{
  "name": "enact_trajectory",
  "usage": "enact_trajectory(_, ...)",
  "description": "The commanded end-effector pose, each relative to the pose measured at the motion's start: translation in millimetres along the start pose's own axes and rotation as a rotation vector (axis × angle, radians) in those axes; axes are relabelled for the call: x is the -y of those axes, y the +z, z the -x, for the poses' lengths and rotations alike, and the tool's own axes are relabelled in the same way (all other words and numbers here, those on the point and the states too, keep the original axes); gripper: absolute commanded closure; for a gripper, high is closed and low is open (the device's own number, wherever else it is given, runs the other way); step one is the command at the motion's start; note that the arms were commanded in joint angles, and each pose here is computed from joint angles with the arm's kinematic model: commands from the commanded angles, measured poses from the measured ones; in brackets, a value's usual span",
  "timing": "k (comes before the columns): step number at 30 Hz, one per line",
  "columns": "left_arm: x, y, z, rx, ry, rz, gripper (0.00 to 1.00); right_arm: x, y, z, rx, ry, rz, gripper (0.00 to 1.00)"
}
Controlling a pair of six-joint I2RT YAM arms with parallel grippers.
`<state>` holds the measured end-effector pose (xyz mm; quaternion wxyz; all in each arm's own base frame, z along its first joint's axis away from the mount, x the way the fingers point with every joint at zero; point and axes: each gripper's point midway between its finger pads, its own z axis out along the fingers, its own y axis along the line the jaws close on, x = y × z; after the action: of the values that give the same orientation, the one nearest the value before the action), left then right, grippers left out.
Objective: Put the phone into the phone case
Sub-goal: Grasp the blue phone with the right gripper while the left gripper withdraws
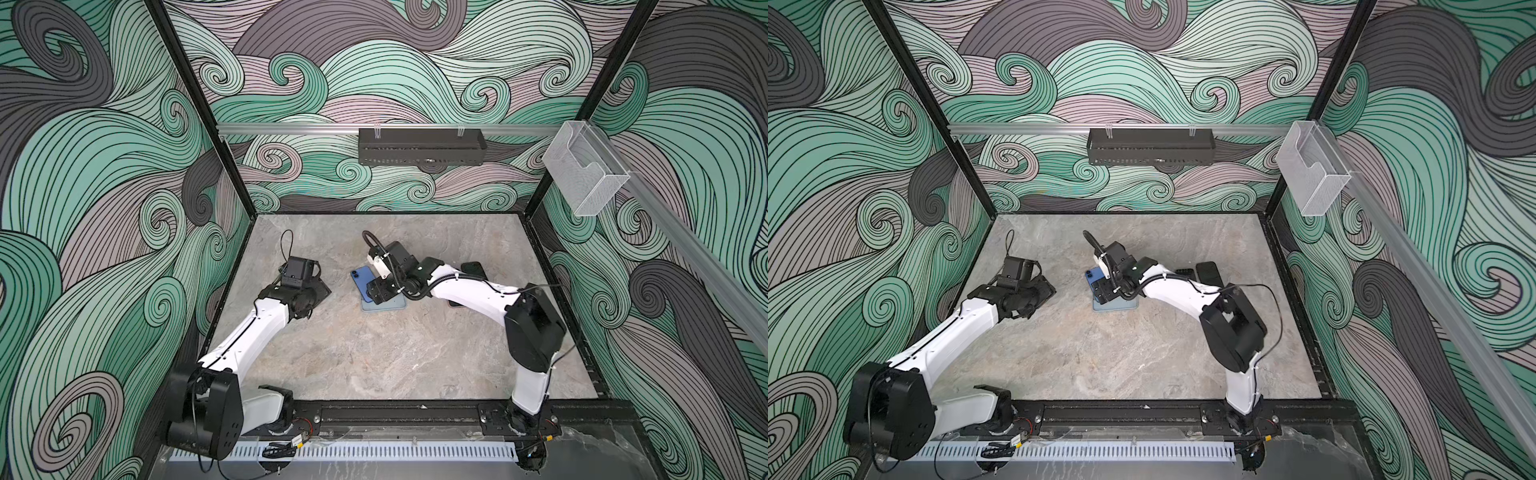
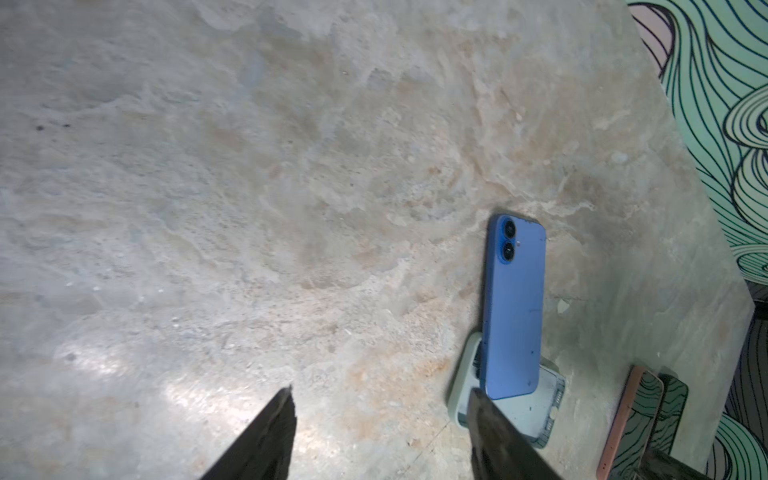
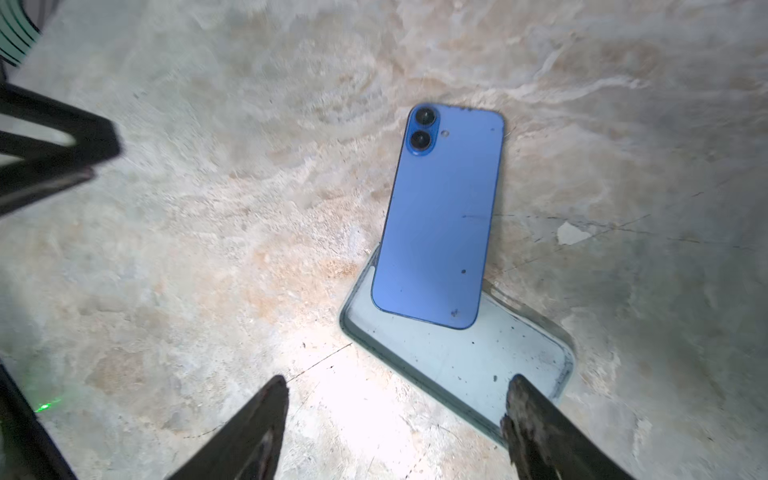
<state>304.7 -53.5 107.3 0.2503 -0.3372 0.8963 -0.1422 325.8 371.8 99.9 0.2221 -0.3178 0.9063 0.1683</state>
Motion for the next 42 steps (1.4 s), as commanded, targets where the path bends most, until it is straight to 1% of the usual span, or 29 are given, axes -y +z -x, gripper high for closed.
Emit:
enact_trajectory(1, -8, -7, 0, -0.004, -0.005, -0.016, 0.31, -2, 17, -23, -0.148, -0.040, 0.005, 0.15)
enact_trajectory(8, -19, -9, -4, -0.006, -0.015, -0.022, 0.30, 9, 54, -15, -0.177, -0.063, -0.060, 0.08)
enact_trajectory(11, -19, -9, -4, -0.005, -0.013, -0.030, 0.30, 14, 64, -14, -0.192, -0.070, -0.089, 0.07)
enact_trajectory(16, -22, -9, -6, -0.013, -0.010, -0.030, 0.30, 26, 76, -17, -0.213, -0.060, -0.151, 0.11)
enact_trajectory(21, -23, -9, -5, -0.013, -0.004, -0.032, 0.30, 27, 73, -16, -0.208, -0.062, -0.163, 0.13)
enact_trajectory(25, -22, -6, -6, -0.020, -0.003, -0.039, 0.30, 26, 71, -7, -0.190, -0.071, -0.163, 0.11)
enact_trajectory(29, -20, -4, -8, -0.041, -0.005, -0.045, 0.31, 22, 77, 1, -0.188, -0.060, -0.137, 0.11)
enact_trajectory(33, -19, -4, -10, -0.061, 0.007, -0.045, 0.31, 12, 75, 13, -0.164, -0.042, -0.093, 0.12)
enact_trajectory(36, -18, -4, -11, -0.068, 0.011, -0.049, 0.31, 14, 75, 18, -0.156, -0.030, -0.104, 0.11)
enact_trajectory(39, -17, -4, -13, -0.080, 0.014, -0.056, 0.31, 23, 81, 19, -0.176, -0.010, -0.131, 0.10)
enact_trajectory(42, -16, -6, -13, -0.089, 0.023, -0.062, 0.30, 27, 92, 15, -0.201, 0.009, -0.119, 0.10)
